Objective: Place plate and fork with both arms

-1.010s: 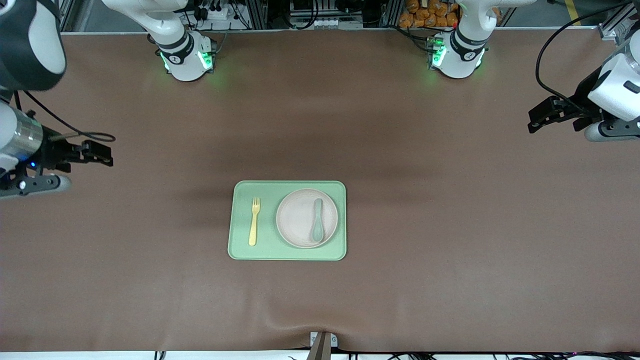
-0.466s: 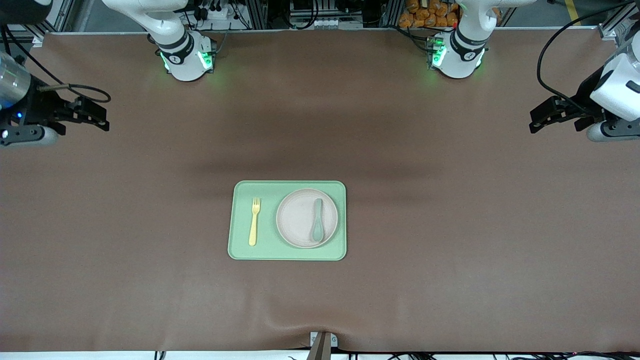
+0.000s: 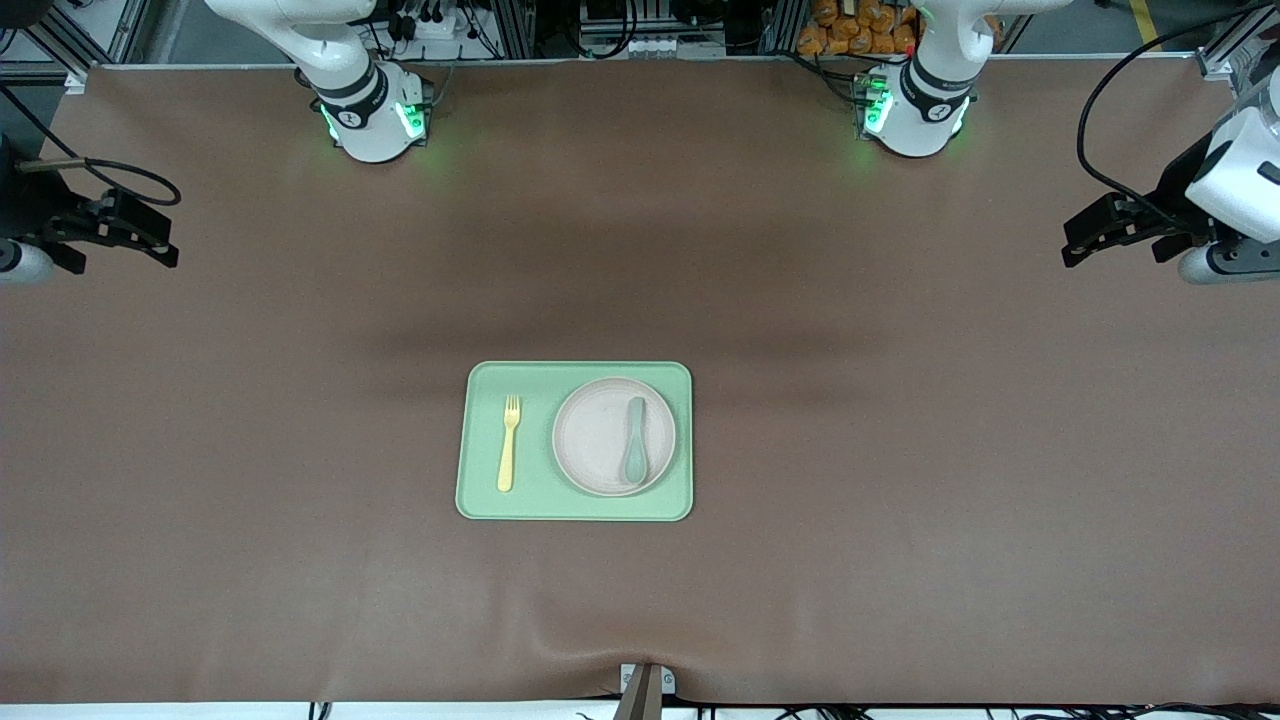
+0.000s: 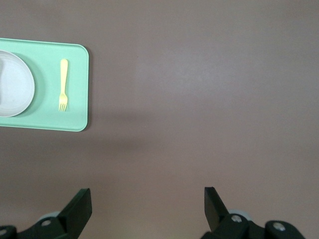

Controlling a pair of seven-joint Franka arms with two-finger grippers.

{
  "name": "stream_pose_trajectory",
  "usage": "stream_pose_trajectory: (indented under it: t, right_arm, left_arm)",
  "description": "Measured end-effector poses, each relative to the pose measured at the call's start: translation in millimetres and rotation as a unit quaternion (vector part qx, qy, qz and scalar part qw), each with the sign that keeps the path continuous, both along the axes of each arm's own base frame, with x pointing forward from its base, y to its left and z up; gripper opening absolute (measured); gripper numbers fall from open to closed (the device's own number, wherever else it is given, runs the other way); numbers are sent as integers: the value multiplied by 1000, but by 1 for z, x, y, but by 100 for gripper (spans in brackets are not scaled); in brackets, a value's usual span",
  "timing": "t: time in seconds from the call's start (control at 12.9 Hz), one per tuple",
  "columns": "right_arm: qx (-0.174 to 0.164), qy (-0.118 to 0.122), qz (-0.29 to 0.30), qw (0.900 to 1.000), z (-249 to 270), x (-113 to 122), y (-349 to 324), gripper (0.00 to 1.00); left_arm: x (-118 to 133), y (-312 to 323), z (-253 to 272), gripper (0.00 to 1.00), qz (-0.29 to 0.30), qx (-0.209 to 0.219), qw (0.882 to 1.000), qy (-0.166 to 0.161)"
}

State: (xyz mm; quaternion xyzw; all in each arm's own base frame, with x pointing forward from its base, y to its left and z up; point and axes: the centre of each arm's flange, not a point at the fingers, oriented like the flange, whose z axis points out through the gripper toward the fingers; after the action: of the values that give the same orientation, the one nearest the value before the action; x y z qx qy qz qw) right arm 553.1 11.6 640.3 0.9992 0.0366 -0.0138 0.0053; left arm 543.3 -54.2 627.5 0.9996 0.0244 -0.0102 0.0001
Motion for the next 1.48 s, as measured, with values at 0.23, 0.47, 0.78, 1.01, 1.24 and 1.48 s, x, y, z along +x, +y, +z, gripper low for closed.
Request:
stream_pose_trajectory:
  t: [0.23,0.47,0.78,1.01,1.24,1.48]
  right_arm:
    - [0,-2,1,1000,1,2,0,100]
    - [-2,-10,2,1000,9,2,1,100]
    - [-2,-2,2,1000,21,-4,2,100]
    - [-2,5,6,1000,20,-5,5,100]
    - [-3,8,6,1000,20,-6,5,100]
    - [-3,10,6,1000,19,-7,5,100]
  left_arm:
    - [0,0,0,100,0,0,1000,0]
    - [0,0,0,100,0,0,1000,0]
    - [0,0,0,100,0,0,1000,0]
    - [0,-2,-1,100,-2,0,1000,1]
    - [-2,-3,-1,100,-4,1,1000,7]
    - [-7,-4,2,100,-17,1,1000,12]
